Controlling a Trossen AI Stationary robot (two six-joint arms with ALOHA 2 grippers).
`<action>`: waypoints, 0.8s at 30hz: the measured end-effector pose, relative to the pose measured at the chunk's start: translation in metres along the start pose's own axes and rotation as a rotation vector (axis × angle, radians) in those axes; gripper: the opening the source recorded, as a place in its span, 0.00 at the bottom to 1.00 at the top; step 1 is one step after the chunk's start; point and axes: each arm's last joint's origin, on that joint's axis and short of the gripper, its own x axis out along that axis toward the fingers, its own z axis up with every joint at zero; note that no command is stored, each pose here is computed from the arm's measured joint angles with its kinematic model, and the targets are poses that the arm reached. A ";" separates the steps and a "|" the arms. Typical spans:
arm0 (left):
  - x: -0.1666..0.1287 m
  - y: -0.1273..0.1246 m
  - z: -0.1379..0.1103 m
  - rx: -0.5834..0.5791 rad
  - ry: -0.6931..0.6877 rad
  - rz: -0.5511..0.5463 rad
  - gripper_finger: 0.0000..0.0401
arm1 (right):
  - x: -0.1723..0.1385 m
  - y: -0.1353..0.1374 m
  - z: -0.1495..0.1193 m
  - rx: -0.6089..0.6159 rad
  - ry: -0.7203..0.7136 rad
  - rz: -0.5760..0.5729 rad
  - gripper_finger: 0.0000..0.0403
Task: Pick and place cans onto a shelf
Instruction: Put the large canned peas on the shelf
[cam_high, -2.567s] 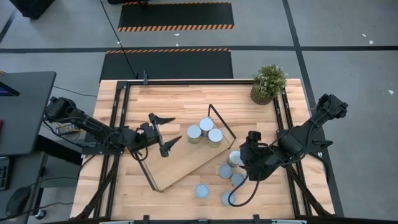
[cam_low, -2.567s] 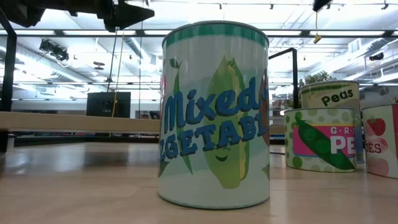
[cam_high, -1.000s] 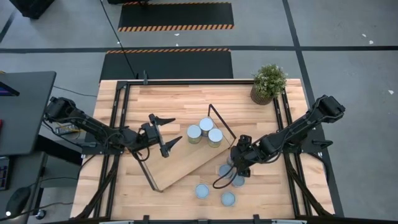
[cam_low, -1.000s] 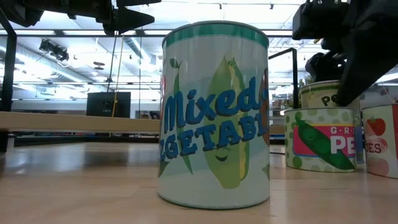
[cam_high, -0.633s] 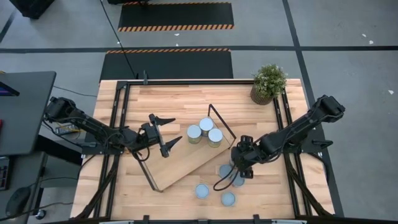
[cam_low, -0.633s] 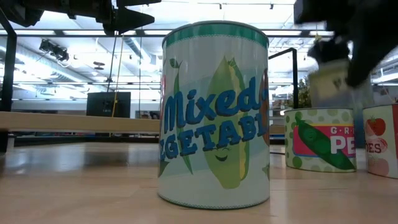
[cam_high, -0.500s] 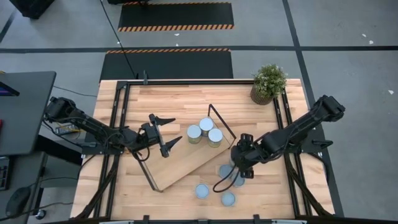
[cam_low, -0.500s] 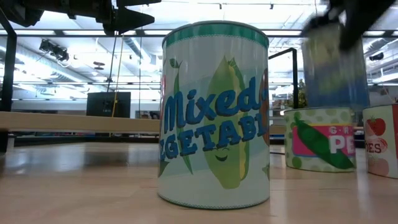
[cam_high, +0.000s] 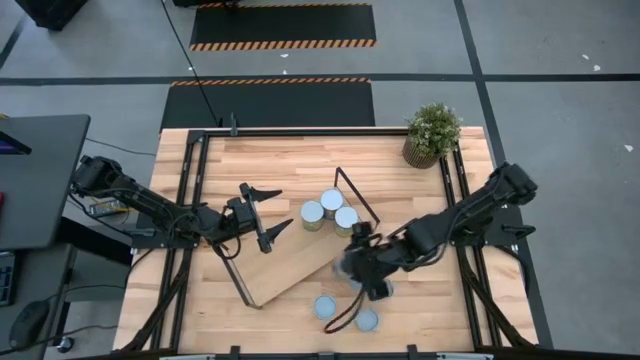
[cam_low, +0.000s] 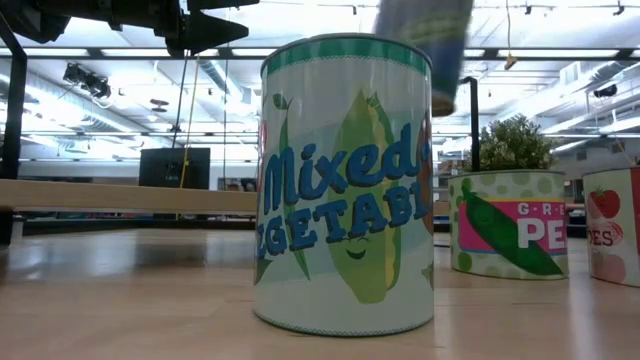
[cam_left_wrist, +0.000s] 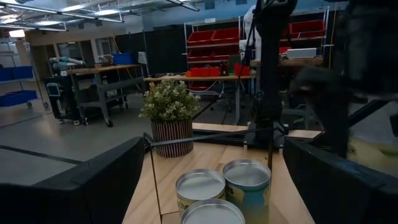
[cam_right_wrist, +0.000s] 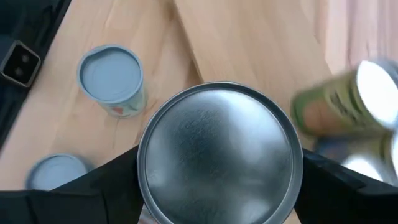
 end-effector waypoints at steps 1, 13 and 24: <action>0.000 0.000 0.000 0.000 0.000 0.000 0.97 | 0.006 0.000 0.005 -0.034 0.007 0.003 0.81; 0.000 0.000 0.000 0.000 0.000 0.000 0.97 | 0.051 -0.042 0.030 -0.226 0.053 0.000 0.81; 0.000 0.000 0.000 0.000 0.000 -0.001 0.97 | 0.085 -0.062 0.025 -0.258 0.112 0.051 0.83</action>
